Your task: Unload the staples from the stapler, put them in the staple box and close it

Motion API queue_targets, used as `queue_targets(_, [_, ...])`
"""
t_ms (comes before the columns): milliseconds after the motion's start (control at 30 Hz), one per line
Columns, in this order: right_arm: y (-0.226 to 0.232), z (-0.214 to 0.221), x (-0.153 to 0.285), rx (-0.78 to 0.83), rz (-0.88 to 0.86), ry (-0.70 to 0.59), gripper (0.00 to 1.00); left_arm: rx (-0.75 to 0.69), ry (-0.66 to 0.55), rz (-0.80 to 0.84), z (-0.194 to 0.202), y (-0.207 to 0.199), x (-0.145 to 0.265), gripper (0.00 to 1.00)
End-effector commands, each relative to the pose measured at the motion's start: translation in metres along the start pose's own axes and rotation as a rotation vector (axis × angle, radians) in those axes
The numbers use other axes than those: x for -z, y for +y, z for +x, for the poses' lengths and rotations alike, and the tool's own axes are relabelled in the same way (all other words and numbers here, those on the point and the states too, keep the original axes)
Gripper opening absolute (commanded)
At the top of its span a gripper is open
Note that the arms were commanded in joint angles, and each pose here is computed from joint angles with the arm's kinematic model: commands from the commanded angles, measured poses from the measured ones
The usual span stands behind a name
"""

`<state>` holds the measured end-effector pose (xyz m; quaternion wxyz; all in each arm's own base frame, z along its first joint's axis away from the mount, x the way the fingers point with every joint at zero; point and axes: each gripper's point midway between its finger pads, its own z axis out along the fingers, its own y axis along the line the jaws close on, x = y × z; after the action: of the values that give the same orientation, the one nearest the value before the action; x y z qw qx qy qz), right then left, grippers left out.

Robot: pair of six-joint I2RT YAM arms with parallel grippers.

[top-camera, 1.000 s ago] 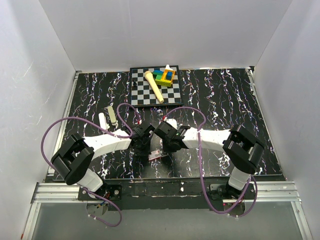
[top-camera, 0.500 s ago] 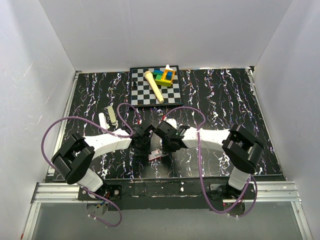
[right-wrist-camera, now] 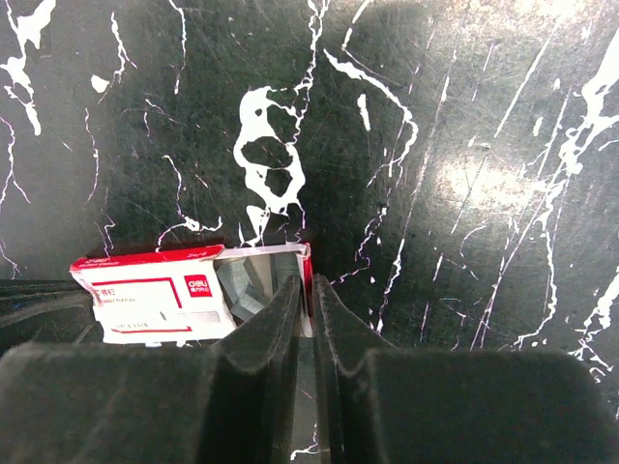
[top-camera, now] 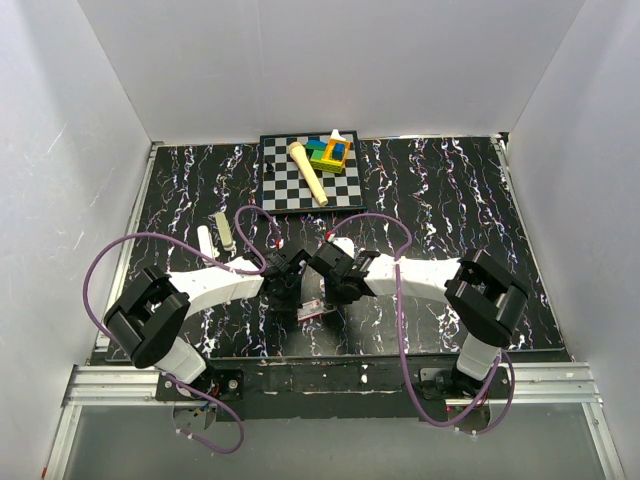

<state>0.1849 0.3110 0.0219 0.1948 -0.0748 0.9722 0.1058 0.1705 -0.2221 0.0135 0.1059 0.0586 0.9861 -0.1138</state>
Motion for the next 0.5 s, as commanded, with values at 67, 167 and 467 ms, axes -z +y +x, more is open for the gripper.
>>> queue_targets(67, [0.006,0.003,0.008,0.025,0.000,-0.020,0.21,-0.041,0.084,-0.060,0.027,0.009,-0.014,0.00])
queue_targets(167, [0.004,0.001,0.012,0.022,0.006,-0.028,0.25,-0.038,0.087,-0.066,0.029,0.011,-0.015,0.00])
queue_targets(467, [0.001,-0.004,0.028,0.027,0.000,-0.047,0.32,-0.040,0.093,-0.062,0.028,0.009,-0.017,0.00])
